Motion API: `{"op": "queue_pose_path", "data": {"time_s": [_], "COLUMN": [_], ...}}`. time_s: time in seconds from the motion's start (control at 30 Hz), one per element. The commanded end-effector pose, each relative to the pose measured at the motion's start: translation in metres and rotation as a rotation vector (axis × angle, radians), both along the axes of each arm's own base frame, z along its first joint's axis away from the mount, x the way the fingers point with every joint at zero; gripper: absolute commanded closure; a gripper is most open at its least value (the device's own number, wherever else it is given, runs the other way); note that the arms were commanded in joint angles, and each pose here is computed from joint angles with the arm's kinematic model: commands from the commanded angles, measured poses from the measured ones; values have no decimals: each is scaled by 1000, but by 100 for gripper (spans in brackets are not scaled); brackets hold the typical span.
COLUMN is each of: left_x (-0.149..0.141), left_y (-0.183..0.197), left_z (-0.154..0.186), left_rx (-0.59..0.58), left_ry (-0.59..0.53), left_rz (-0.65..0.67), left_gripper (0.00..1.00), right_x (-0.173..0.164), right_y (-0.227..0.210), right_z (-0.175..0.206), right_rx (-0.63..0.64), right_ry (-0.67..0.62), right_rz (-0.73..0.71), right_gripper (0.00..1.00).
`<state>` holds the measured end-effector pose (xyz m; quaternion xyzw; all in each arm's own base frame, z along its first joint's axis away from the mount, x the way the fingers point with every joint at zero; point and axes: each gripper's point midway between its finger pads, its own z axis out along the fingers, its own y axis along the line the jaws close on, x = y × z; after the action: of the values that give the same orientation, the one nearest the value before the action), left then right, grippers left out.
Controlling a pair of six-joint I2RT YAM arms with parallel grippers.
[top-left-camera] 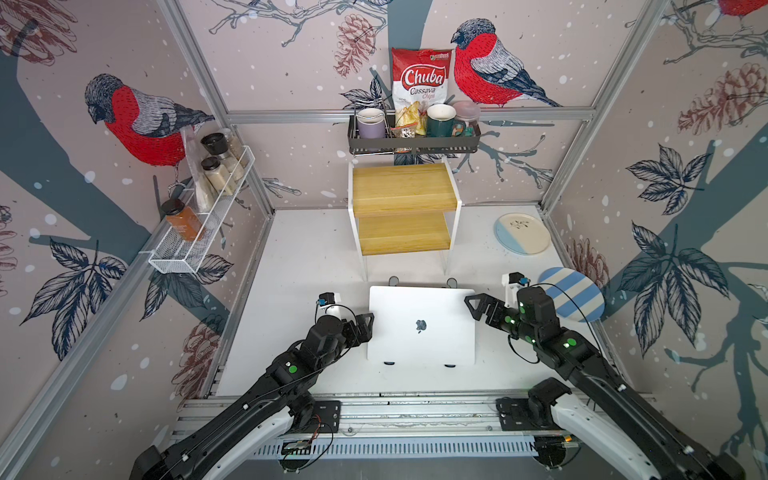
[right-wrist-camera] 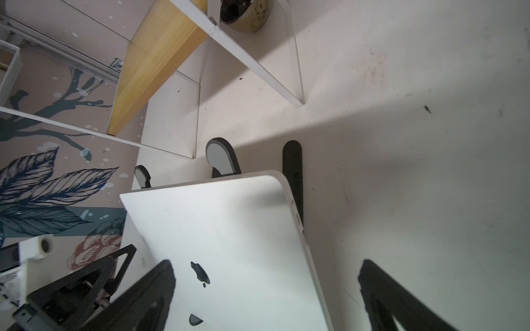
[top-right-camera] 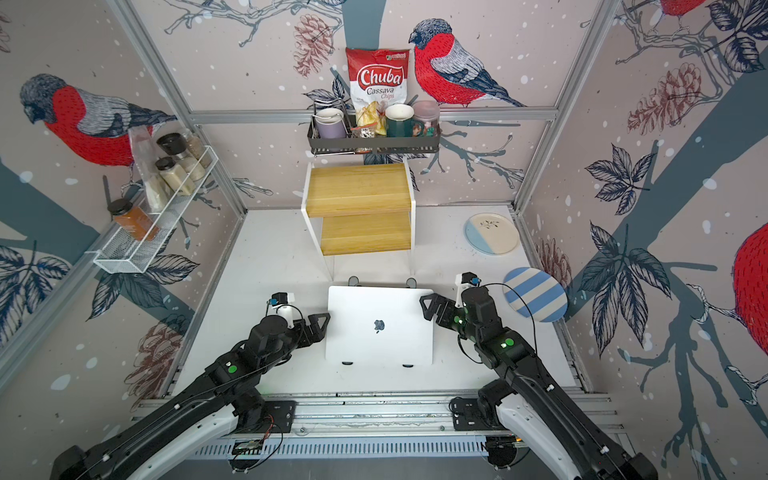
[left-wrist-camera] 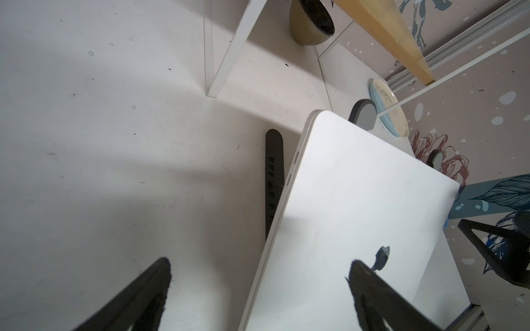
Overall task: Close the laptop lid and set it aside
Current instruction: Close the lid of the laptop, then pick up the laptop from the computer stand.
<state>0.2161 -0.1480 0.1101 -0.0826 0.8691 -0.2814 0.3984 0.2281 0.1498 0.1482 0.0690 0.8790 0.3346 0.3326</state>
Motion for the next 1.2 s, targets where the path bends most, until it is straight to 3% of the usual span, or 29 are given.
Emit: {"op": "queue_pose_path", "data": {"time_s": [0.0,0.27,0.87,1.17], "left_x": [9,11,17,19], "left_y": [-16,-30,-48,-63], "left_z": [16,12,-12,-20], "left_rx": [-84,-165,-222,-277], "left_ry": [-67,-83,-5,41], "left_rz": [-31,-66,-82,-111], "left_gripper": [4,4,4,4], "right_x": [-8,-13,-20,-26], "right_y": [19,41,44,54], "right_z": [4,-14,-45,-36], "right_rx": [120,225,216,251], "right_ry": [-18,3,38,18], "right_rz": [156,311,287,321], "right_gripper": [0,0,17,29]}}
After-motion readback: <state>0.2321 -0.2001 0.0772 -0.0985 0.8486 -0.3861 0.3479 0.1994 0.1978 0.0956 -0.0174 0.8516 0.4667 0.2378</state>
